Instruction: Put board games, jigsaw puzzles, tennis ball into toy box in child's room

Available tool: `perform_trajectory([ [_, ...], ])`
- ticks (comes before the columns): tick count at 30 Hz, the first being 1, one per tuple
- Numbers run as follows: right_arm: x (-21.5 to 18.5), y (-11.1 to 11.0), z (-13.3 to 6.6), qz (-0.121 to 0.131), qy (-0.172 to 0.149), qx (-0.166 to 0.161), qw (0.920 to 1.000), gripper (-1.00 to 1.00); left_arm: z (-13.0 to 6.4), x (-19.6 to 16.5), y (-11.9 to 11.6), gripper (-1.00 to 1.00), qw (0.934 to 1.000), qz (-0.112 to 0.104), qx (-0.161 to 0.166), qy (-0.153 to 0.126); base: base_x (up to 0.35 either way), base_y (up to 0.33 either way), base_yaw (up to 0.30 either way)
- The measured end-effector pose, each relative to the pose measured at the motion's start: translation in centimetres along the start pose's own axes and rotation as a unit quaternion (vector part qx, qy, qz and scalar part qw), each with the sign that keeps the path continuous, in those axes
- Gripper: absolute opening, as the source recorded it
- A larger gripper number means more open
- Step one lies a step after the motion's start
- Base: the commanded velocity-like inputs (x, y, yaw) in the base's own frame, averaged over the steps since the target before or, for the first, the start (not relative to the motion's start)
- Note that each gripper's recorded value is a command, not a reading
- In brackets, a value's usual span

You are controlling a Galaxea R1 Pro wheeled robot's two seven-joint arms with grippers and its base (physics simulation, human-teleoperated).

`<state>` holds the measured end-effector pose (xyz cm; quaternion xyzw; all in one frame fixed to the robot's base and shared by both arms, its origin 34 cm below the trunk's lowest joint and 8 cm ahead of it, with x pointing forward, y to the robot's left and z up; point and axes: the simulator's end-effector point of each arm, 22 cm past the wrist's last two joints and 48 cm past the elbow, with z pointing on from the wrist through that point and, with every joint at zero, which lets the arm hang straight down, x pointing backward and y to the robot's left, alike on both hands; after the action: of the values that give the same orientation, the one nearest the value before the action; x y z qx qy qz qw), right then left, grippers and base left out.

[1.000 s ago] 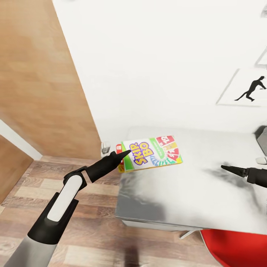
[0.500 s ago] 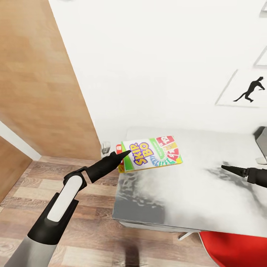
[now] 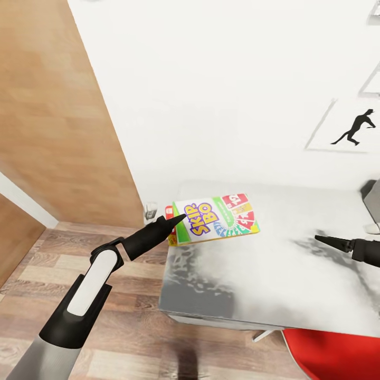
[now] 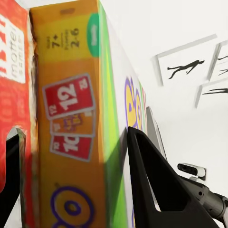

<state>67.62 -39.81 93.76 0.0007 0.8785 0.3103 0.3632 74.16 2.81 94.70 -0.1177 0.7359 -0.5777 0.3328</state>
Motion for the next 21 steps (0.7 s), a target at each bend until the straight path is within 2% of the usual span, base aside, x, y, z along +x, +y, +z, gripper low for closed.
perform_trajectory([
  [9, 0.3, 0.0, 0.0, 0.002, 0.002, -0.002, 1.0, 1.0, 0.0, 0.0, 0.0, -1.0, 1.0, 0.0, 0.0, 0.0, -0.089, -0.146, 0.0],
  [21, 1.1, -0.1, -0.1, 0.006, 0.01, -0.001, 0.9999, 1.0, -0.1, 0.0, 0.2, -1.0, 1.0, -0.001, -0.001, 0.0, -0.023, -0.034, 0.0],
])
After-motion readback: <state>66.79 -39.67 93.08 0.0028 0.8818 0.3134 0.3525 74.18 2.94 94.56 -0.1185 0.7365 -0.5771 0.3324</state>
